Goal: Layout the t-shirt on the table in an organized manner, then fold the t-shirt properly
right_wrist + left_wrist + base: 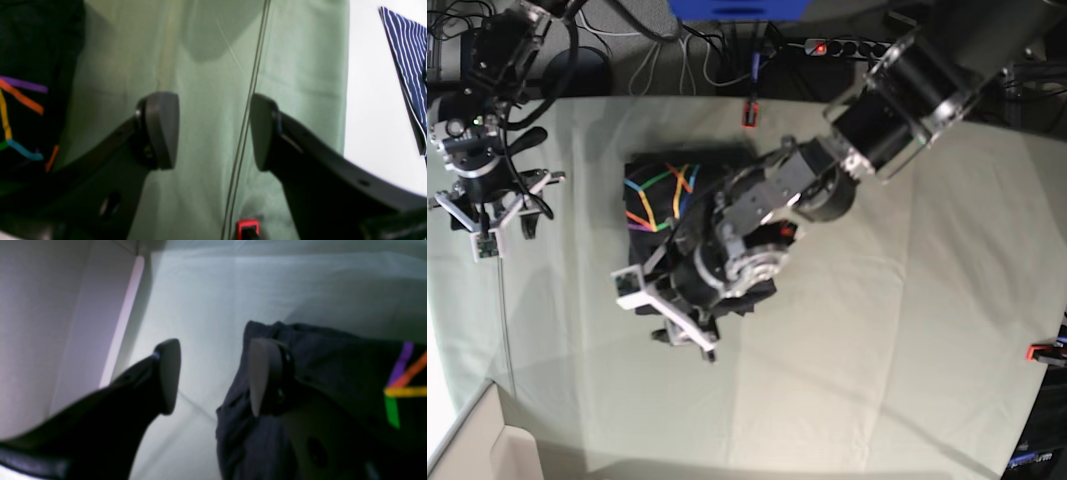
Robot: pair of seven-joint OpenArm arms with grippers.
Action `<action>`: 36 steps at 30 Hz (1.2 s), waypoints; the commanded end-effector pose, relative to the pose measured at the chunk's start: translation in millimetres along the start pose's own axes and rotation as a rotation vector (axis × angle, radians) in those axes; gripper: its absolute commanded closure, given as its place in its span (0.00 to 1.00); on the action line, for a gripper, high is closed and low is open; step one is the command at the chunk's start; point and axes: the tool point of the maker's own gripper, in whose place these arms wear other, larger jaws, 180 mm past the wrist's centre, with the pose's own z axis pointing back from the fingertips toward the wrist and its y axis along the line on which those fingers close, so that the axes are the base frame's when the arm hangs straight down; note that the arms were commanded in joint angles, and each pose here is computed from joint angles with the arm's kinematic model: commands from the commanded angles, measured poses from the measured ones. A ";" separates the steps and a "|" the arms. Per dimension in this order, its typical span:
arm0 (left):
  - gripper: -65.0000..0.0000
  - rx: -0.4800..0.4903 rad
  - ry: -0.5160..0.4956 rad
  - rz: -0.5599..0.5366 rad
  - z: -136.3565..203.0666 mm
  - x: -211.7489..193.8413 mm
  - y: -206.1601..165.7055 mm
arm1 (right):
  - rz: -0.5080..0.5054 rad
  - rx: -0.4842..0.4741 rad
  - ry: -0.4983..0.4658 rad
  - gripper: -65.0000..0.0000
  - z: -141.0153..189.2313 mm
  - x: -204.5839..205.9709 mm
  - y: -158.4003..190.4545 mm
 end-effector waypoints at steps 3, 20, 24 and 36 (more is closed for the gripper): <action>0.50 0.118 -0.038 0.038 16.5 4.7 39.8 | 0.002 -0.010 -0.047 0.48 1.9 13.0 -4.6; 1.00 0.662 0.555 0.694 245.5 -254.5 34.4 | -0.091 -0.003 0.088 1.00 18.9 -47.1 11.5; 1.00 0.634 0.608 0.741 278.8 -252.7 -6.9 | -0.093 -0.031 0.185 1.00 43.1 -88.8 2.4; 1.00 0.213 0.790 1.029 321.9 -212.3 -208.7 | -0.257 0.210 0.413 1.00 118.4 -200.0 72.9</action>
